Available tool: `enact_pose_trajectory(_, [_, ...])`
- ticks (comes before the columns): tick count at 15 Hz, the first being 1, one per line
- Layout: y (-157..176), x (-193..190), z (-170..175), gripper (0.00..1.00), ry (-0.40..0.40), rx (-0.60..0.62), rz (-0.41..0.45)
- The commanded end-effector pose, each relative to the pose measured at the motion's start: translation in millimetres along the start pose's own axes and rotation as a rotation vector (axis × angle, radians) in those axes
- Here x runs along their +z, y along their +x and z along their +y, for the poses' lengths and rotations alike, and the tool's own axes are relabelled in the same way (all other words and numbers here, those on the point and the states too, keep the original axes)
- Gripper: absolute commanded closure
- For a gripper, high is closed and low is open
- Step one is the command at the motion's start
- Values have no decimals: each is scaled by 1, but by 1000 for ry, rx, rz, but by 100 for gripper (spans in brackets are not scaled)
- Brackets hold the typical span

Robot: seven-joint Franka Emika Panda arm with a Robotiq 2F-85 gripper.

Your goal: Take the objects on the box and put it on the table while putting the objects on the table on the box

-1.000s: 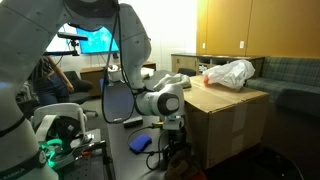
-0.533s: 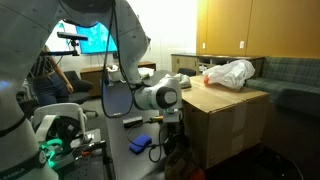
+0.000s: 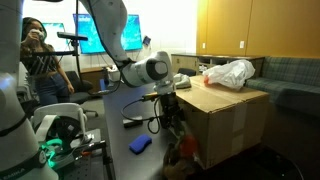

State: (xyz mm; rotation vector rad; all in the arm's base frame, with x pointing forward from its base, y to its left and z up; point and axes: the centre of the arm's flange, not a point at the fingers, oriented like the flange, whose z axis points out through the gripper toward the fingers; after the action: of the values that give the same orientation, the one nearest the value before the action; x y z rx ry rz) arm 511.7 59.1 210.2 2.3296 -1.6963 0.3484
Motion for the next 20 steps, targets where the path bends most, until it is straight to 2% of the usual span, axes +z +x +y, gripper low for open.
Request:
enact_pose_trajectory(1, [23,-75,26,100,51,-16,0])
enact_pose_trajectory(7, [61,-165,35,100,105,-24,3])
enact_pose_trajectory(11, [76,-213,29,100,136,-57,-5])
enact_pose_trajectory(14, [86,-239,12,100,163,-97,8])
enact_pose_trajectory(20, [109,-265,-39,100,242,-216,48])
